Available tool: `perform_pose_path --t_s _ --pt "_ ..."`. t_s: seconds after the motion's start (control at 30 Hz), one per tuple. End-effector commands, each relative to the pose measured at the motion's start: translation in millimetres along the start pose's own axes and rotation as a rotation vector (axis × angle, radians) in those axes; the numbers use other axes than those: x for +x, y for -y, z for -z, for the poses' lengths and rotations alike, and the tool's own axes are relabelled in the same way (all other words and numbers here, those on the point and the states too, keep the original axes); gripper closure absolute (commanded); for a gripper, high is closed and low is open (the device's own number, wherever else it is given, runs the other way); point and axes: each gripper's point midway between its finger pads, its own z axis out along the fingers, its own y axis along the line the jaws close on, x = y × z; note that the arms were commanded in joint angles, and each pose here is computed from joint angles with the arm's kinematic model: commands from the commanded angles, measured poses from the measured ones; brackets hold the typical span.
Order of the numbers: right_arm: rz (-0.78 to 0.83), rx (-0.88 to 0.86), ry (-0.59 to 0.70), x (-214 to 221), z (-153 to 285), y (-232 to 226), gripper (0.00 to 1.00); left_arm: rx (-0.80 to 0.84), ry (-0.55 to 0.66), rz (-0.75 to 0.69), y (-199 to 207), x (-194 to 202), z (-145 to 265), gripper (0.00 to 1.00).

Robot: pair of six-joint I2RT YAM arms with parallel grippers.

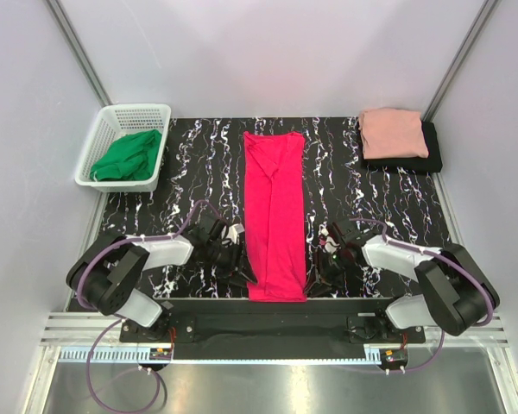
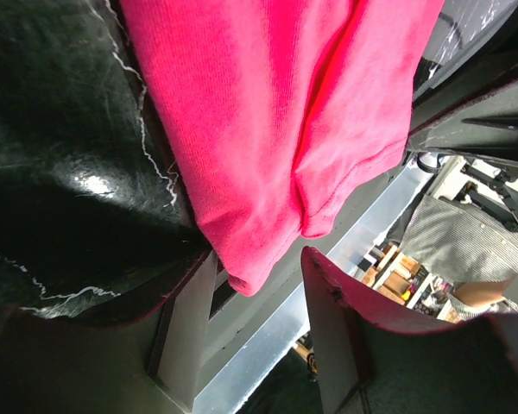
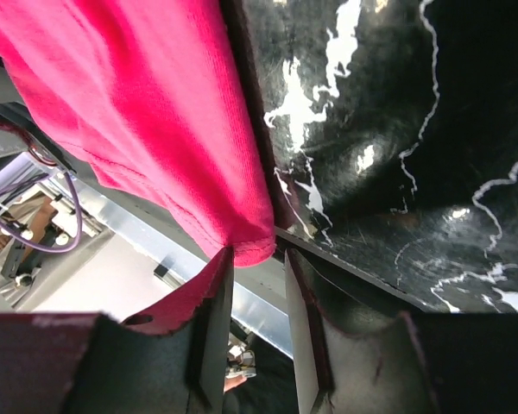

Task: Fold and stack the t-shirts
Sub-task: Fold the tshirt

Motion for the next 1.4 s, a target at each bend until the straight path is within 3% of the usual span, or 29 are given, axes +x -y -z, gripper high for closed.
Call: perform_pose_path --t_s 0.0,0.53,0.8,1.37 --pt "-0.001 -0.029 -0.018 0.3 -3.8 -4.2 0.62 -0.023 -0.017 0.016 -14.3 7.7 -4.7 0.48" --pt "-0.044 -0.142 -0.037 9.4 -17.1 -4.9 0.60 -0.018 -0.059 0.028 -23.7 23.1 -5.0 0.48" --pt "-0.051 -0.137 -0.058 10.8 -18.7 -4.2 0.60 -0.004 -0.103 0.050 -25.5 34.7 -4.9 0.48" --pt "-0.055 -0.123 -0.044 6.8 -18.3 -4.7 0.63 -0.033 -0.080 0.054 -24.1 27.4 -7.2 0.50"
